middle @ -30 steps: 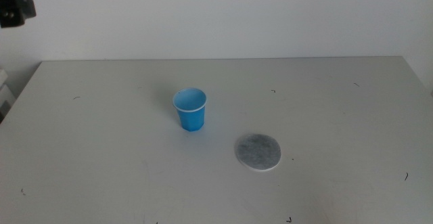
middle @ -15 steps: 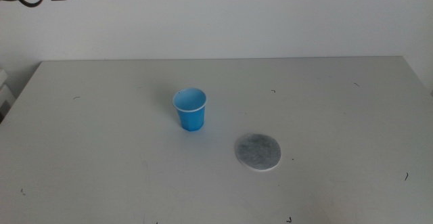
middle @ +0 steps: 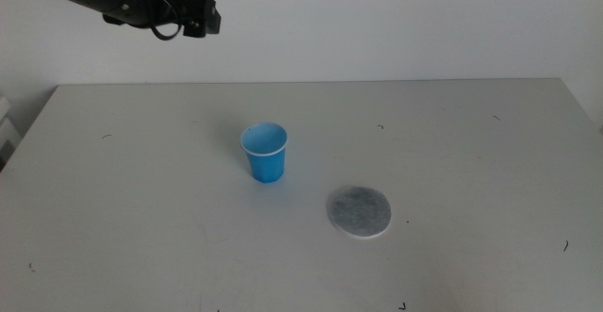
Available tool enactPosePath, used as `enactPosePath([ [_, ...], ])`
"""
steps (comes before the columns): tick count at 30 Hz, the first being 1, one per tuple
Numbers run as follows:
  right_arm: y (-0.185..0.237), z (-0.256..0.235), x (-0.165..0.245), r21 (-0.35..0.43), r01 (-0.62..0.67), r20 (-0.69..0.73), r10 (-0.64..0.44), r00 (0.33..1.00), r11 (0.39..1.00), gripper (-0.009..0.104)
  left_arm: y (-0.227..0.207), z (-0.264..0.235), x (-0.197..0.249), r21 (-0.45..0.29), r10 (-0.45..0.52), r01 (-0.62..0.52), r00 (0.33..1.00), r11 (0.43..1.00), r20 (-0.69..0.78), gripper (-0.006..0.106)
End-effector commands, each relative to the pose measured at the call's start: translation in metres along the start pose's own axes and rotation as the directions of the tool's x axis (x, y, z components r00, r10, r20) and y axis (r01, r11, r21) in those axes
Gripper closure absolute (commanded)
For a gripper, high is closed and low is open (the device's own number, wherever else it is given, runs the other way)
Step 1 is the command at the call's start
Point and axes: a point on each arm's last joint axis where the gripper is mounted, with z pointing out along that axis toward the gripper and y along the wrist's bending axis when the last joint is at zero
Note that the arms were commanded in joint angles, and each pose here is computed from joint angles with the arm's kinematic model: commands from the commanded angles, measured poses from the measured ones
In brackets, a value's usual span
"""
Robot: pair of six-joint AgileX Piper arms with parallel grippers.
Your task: Place an empty cup on a cup mat.
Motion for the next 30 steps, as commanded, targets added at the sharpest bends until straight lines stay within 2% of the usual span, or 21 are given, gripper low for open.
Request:
enactPosePath([
  [1,0.0,-0.003,-0.012,-0.001,0.017,0.109,-0.017,0.994,1.0,0.001,-0.006,-0.011,-0.018,0.004,-0.026,0.026,0.993,1.0,0.115,0.002],
  [3,0.0,-0.003,-0.012,-0.001,0.017,0.109,-0.017,0.994,1.0,0.001,-0.005,0.004,-0.011,0.016,-0.091,0.091,0.994,0.996,0.059,0.002],
  [7,0.0,-0.003,-0.012,-0.001,0.017,0.109,-0.017,0.994,1.0,0.001,-0.003,0.035,0.007,0.015,-0.155,0.156,0.986,0.988,-0.061,0.002],
  [15,0.0,-0.003,-0.012,-0.001,0.017,0.109,-0.017,0.994,1.0,0.001,-0.013,0.085,0.039,0.031,-0.152,0.164,0.958,0.986,-0.242,0.002],
  [26,0.0,-0.003,-0.012,-0.001,0.017,0.109,-0.017,0.994,1.0,0.001,-0.029,0.123,0.062,0.049,-0.149,0.172,0.94,0.984,-0.307,0.003],
  [28,0.0,-0.003,-0.012,-0.001,0.017,0.109,-0.017,0.994,1.0,0.001,-0.031,0.127,0.065,0.051,-0.145,0.169,0.939,0.984,-0.313,0.008],
  [30,0.0,-0.003,-0.012,-0.001,0.017,0.109,-0.017,0.994,1.0,0.001,-0.032,0.131,0.067,0.054,-0.155,0.181,0.934,0.982,-0.322,0.021],
])
